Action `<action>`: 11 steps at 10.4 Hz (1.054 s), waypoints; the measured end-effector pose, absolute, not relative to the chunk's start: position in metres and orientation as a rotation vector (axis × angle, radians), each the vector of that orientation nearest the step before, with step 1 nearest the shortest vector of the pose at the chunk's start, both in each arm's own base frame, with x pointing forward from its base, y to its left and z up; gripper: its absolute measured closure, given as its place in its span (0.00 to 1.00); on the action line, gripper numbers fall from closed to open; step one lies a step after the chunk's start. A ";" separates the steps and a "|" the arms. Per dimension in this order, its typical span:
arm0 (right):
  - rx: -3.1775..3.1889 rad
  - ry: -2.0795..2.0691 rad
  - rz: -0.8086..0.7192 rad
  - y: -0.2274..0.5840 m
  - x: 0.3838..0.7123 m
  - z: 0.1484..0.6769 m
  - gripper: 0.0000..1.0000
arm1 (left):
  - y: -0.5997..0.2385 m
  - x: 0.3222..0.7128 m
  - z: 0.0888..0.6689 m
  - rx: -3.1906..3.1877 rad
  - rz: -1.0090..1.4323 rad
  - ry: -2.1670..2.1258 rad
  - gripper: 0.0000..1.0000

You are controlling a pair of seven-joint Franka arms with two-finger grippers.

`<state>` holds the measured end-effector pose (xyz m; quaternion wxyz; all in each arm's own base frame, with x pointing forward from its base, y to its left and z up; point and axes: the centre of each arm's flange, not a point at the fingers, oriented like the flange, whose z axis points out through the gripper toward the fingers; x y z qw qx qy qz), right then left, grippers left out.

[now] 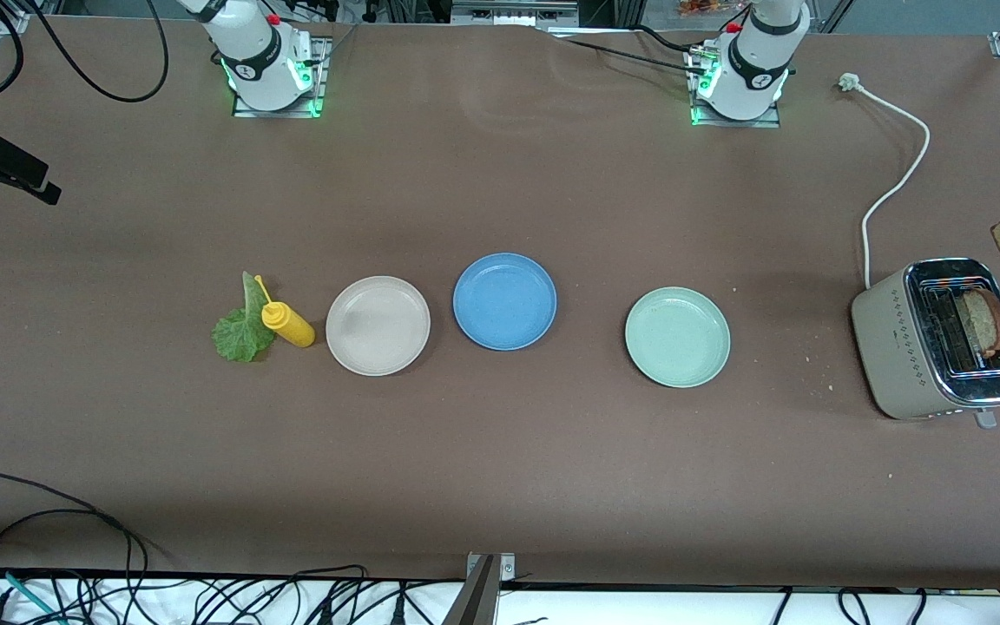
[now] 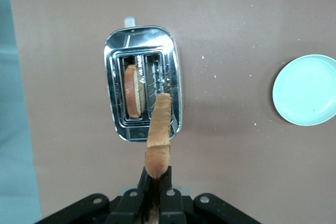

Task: Make sandwich in blue plate with both arms
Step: 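Lift the bread slice up out of the toaster with the left gripper, then carry the bread slice over the blue plate and lower it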

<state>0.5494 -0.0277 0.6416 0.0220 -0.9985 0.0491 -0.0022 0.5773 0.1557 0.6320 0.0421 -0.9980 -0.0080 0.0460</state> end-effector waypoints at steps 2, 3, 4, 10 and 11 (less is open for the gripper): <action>-3.094 0.152 -0.009 -0.028 0.549 0.642 0.00 | 0.144 0.583 0.629 -3.084 0.113 0.010 0.91; -3.094 0.152 -0.009 -0.028 0.549 0.642 0.00 | 0.140 0.586 0.625 -3.113 0.099 0.018 0.91; -3.094 0.152 -0.008 -0.028 0.549 0.642 0.00 | 0.134 0.590 0.617 -3.133 0.100 0.034 0.91; -3.094 0.151 -0.007 -0.027 0.549 0.642 0.00 | 0.004 0.628 0.562 -3.304 0.223 0.018 0.91; -3.094 0.151 -0.002 -0.028 0.549 0.641 0.00 | -0.007 0.629 0.557 -3.361 0.249 0.015 0.91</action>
